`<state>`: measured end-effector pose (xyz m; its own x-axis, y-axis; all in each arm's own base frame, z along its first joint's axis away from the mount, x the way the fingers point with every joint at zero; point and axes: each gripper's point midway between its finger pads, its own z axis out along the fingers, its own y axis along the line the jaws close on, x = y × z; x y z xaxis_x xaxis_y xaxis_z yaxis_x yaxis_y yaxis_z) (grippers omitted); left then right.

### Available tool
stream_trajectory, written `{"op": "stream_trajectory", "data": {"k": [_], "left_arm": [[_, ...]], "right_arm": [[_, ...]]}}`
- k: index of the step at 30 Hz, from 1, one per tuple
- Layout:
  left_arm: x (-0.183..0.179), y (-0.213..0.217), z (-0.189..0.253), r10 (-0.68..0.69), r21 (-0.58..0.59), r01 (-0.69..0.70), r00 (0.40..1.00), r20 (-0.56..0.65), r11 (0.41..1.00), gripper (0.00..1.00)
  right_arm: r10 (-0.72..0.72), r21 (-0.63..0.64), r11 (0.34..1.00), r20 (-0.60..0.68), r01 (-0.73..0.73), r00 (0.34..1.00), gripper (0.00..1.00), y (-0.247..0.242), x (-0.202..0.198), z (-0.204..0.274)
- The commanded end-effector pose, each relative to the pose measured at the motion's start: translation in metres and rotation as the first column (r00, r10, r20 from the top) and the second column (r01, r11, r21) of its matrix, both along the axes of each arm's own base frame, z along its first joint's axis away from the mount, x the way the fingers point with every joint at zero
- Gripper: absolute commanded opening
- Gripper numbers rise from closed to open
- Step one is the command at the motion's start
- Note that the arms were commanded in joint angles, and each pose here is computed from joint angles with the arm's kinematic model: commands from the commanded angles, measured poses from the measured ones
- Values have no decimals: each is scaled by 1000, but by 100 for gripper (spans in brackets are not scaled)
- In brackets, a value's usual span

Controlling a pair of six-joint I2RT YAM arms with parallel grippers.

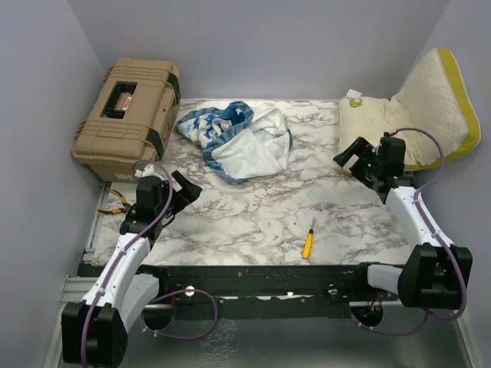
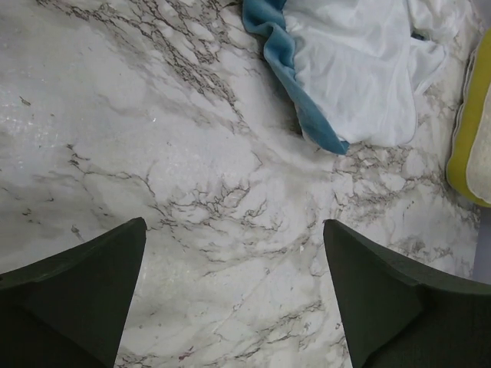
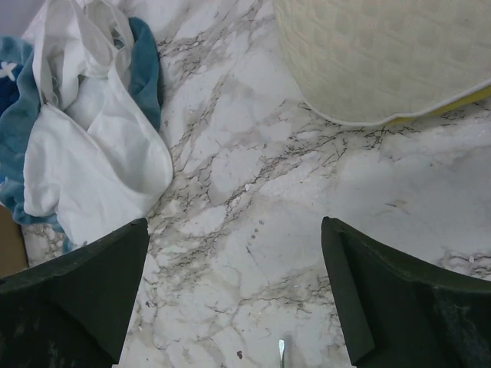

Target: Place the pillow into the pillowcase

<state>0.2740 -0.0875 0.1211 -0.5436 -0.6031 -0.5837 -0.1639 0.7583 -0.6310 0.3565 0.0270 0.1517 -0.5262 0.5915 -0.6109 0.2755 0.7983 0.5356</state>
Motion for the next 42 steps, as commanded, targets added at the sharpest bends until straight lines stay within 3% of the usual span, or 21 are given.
{"op": "stream_trajectory", "data": {"k": [1,6,10,12,18,25,33,42], "left_arm": [[-3,-6,-10,-28,-22,27,998,-59,999,99],[5,19,-18,65,110,-53,992,-110,993,99],[15,19,-1,57,125,-46,995,-86,991,99],[18,9,5,-18,113,24,998,-61,993,99],[31,-11,-11,-78,50,85,989,-128,995,99],[57,-69,-33,-167,97,193,958,-231,976,98],[92,-107,-85,-108,30,131,911,-399,991,94],[138,-131,-123,-59,-23,54,903,-426,998,91]], "right_arm": [[32,8,999,-37,-32,999,100,4,-10,-9],[-58,-60,997,-48,55,997,100,-15,-10,-3],[-284,-144,952,-78,271,956,100,-50,-22,-5],[-319,-151,942,-126,299,939,100,-53,-27,-12],[-222,-79,974,-188,210,957,100,-32,-28,-30],[-120,-28,993,-216,117,969,100,-15,-29,-41],[-7,76,997,-215,24,977,100,9,-35,-45],[165,134,981,-222,-137,961,100,48,-37,-38]]}}
